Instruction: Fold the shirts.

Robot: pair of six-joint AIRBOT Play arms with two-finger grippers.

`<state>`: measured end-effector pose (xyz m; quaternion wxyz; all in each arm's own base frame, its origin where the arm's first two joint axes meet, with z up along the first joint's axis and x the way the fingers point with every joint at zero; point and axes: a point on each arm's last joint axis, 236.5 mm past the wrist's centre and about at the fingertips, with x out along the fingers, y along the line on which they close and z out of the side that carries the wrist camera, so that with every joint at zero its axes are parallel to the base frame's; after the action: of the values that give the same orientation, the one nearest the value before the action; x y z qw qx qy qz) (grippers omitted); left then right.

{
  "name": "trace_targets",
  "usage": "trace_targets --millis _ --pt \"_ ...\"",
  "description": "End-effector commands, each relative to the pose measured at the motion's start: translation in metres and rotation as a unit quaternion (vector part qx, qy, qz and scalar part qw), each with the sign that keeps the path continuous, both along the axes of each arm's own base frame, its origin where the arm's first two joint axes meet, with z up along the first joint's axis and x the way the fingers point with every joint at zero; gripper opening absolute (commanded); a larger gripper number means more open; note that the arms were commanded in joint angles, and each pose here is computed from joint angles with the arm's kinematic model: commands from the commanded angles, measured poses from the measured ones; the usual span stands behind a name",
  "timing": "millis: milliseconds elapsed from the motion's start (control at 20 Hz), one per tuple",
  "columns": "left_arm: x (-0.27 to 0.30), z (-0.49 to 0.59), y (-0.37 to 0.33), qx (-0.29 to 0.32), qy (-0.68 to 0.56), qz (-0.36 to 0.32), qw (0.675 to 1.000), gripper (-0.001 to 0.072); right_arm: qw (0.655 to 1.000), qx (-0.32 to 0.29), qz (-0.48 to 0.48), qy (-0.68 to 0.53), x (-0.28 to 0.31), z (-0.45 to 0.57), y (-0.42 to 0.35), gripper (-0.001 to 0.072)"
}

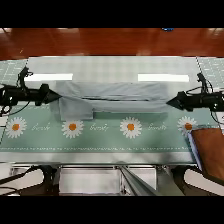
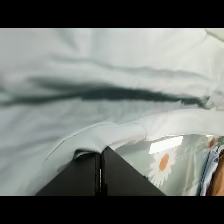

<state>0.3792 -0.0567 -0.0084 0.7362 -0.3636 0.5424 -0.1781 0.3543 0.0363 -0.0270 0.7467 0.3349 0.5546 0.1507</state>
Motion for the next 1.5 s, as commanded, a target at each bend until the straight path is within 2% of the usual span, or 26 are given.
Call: trace_targets --millis 0,300,650,700,750,800,850,950,1050,1150,1250,1350,1450 --pt "0.046 -0.011 -0.002 -0.001 0.007 0.008 1.0 0.0021 1.0 -0.005 -0.011 -0.014 0.048 -0.006 -0.003 0.002" --pt "0.092 -0.032 0.004 -0.02 0.038 0.019 0.999 0.0021 1.0 0.012 -0.02 -0.013 0.099 -0.018 -0.015 0.002" --pt "0.11 -0.043 0.005 -0.012 0.03 0.025 0.999 0.0022 1.0 0.006 -0.012 -0.015 0.119 -0.038 -0.017 0.002" --pt "0.112 -0.044 0.005 -0.009 0.027 0.028 0.999 0.0024 1.0 0.008 -0.015 -0.008 0.119 -0.044 -0.016 0.0038" --pt "0.112 -0.045 0.005 -0.009 0.028 0.028 0.999 0.0151 1.0 0.007 -0.013 -0.005 0.119 -0.048 -0.013 0.0222" --pt "0.107 -0.043 0.001 -0.014 0.033 0.018 0.999 0.0408 1.0 0.003 -0.007 -0.007 0.119 -0.05 -0.011 0.0416" --pt "0.101 -0.039 0.002 -0.018 0.04 0.004 0.999 0.0507 1.0 0.005 -0.007 -0.008 0.119 -0.047 -0.01 0.0417" --pt "0.089 -0.018 0.009 -0.04 0.069 -0.003 0.997 0.0506 1.0 0.013 -0.012 -0.011 0.113 -0.029 -0.021 0.0417" --pt "0.089 0.016 0.026 -0.028 0.037 0.008 0.999 0.0505 0.999 0.024 -0.032 -0.018 0.103 0.004 -0.043 0.0417" --pt "0.084 0.052 0.05 0.039 -0.016 0.017 0.999 0.0506 0.998 0.012 -0.06 -0.022 0.087 0.034 -0.076 0.0416" --pt "0.069 0.08 0.073 0.131 -0.063 0.034 0.989 0.0505 0.992 -0.03 -0.121 -0.005 0.06 0.048 -0.119 0.0416" --pt "0.051 0.116 0.057 0.131 -0.131 0.048 0.982 0.0505 0.987 -0.058 -0.153 0.004 0.031 0.041 -0.138 0.0417" --pt "0.034 0.141 0.025 0.114 -0.207 0.052 0.97 0.0505 0.984 -0.054 -0.169 0.026 0.013 0.011 -0.135 0.0419"
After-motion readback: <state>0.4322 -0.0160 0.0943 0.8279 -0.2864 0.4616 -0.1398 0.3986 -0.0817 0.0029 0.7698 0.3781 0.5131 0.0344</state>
